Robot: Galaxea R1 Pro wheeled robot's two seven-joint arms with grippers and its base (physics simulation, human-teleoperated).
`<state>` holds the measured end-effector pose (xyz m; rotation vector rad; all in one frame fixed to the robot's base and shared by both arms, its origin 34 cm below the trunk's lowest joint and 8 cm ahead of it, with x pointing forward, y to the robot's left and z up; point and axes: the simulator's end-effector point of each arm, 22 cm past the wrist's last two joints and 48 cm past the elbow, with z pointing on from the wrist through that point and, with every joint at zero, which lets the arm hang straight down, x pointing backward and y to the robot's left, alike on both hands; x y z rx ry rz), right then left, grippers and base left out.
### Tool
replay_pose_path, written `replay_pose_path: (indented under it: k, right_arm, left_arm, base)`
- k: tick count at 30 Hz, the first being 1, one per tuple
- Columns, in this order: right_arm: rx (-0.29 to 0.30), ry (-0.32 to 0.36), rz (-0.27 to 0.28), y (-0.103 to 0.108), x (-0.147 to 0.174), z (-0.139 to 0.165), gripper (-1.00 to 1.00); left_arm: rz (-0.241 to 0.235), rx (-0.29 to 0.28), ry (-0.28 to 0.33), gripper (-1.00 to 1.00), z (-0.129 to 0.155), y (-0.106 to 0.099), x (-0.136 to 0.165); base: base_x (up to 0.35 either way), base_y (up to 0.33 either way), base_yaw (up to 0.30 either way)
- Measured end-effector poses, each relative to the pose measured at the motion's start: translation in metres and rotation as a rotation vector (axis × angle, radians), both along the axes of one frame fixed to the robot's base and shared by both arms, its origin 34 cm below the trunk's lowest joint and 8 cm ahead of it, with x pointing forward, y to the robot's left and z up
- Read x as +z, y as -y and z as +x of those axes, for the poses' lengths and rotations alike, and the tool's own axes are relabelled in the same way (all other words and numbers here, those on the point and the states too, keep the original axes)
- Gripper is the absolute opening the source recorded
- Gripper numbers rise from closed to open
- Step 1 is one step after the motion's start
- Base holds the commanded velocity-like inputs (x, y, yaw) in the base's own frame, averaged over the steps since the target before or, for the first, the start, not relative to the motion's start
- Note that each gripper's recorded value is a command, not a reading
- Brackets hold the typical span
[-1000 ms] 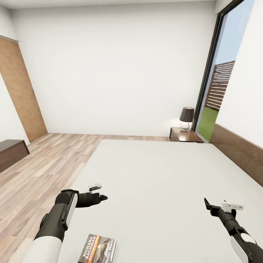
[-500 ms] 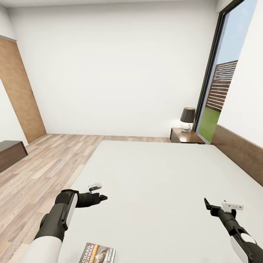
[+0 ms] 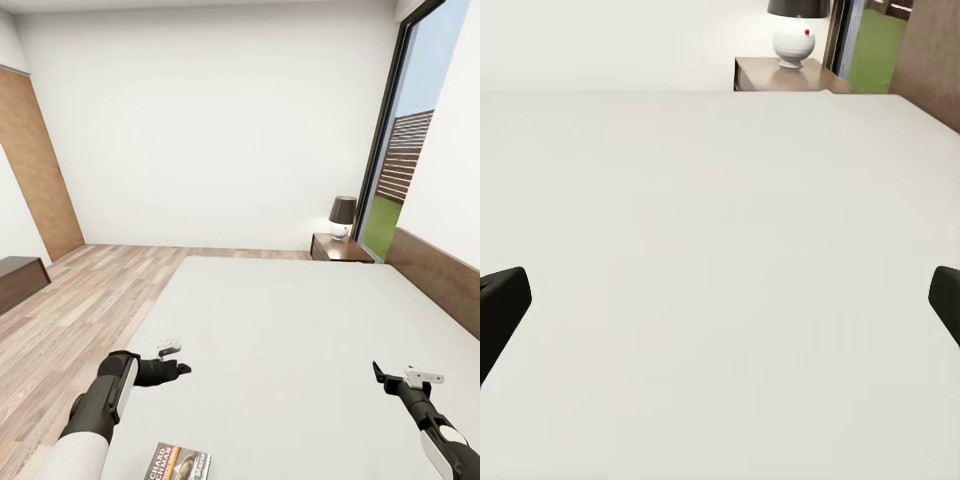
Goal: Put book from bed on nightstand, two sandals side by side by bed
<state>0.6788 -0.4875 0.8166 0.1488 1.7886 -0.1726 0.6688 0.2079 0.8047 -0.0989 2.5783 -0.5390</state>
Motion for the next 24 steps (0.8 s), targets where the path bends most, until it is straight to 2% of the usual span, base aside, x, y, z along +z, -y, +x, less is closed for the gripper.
replay_pose_path:
  k: [4, 5, 12, 14, 24]
  right_arm:
    - [0.000, 0.000, 0.000, 0.000, 0.000, 0.000, 1.00]
    - [0.000, 0.000, 0.000, 0.000, 0.000, 0.000, 1.00]
    - [0.000, 0.001, 0.000, 0.000, 0.000, 0.000, 1.00]
    - [0.000, 0.000, 0.000, 0.000, 0.000, 0.000, 1.00]
    - [0.000, 0.000, -0.001, 0.000, 0.000, 0.000, 1.00]
  left_arm:
    - [0.025, 0.013, -0.036, 1.00, -0.007, -0.010, -0.014]
    - [0.050, 0.025, -0.048, 1.00, -0.008, -0.018, -0.018]
    - [0.099, 0.050, -0.063, 1.00, -0.010, -0.030, -0.024]
    - [0.119, 0.063, -0.067, 1.00, -0.010, -0.039, -0.025]
    - [0.125, 0.067, -0.069, 1.00, -0.010, -0.043, -0.026]
  base:
    - [0.000, 0.000, 0.000]
    - [0.000, 0.000, 0.000]
    - [0.000, 0.000, 0.000]
    - [0.000, 0.000, 0.000]
    - [0.000, 0.000, 0.000]
